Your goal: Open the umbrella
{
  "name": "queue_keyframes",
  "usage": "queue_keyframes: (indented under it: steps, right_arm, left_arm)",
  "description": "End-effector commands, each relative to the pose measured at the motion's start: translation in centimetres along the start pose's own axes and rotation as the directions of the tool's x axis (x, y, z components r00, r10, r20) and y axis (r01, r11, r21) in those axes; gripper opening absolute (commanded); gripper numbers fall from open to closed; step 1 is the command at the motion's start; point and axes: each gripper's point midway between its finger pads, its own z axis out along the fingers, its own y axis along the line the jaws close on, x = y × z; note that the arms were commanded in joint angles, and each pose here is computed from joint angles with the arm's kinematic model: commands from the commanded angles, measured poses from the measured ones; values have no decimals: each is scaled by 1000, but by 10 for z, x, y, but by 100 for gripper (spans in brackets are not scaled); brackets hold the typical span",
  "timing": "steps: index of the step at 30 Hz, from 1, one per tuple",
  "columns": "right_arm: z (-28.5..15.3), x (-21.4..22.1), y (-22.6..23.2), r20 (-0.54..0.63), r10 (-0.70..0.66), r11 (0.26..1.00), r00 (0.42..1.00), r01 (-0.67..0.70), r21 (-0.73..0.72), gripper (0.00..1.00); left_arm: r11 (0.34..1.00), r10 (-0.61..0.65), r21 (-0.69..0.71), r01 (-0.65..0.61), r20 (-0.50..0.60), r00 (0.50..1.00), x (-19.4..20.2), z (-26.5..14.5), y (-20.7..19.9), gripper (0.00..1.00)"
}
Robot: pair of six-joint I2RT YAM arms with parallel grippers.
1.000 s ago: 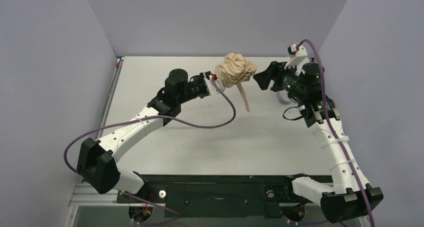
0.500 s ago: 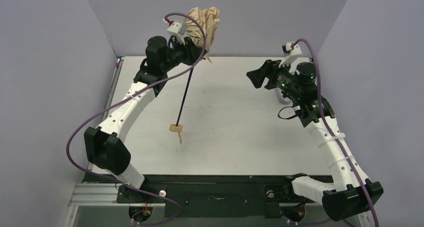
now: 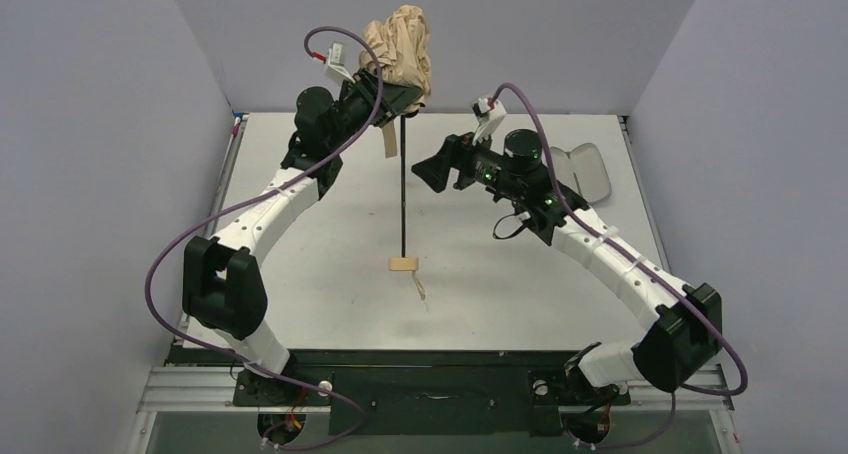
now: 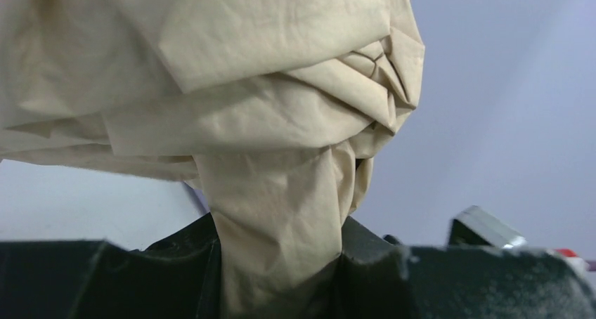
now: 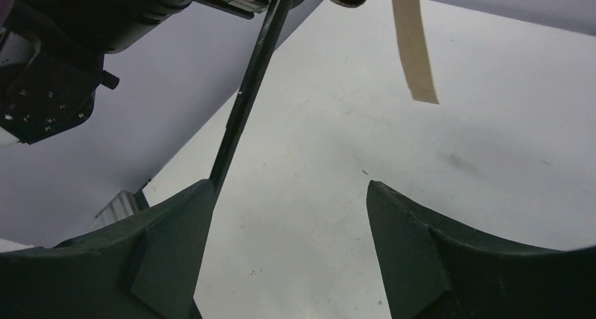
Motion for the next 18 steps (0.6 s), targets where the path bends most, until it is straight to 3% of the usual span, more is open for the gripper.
queue_keyframes:
  steps: [1,5,8,10,18]
  right_arm:
    - [23,-40,20,108,110,992,988,-102,-78,76]
    - [34,-38,30,70,179,973,981,-166,-157,76]
    - [37,-47,30,65,195,965,979,-179,-191,60]
    - [36,-52,35,56,224,948,973,-204,-243,58]
    - [30,-51,62,-25,238,901,971,-230,-368,60]
  left_arm:
    - [962,-4,271,-12,56,998,-23,-11,-73,0]
    - [958,-15,285,7,24,1000,-18,-14,-73,0]
    - [947,-11,322,14,-11,1000,-13,-15,-78,0]
    - [938,8,347,-4,-10,1000,-13,-16,-84,0]
    - [923,29,383,-22,-11,1000,-14,-15,-93,0]
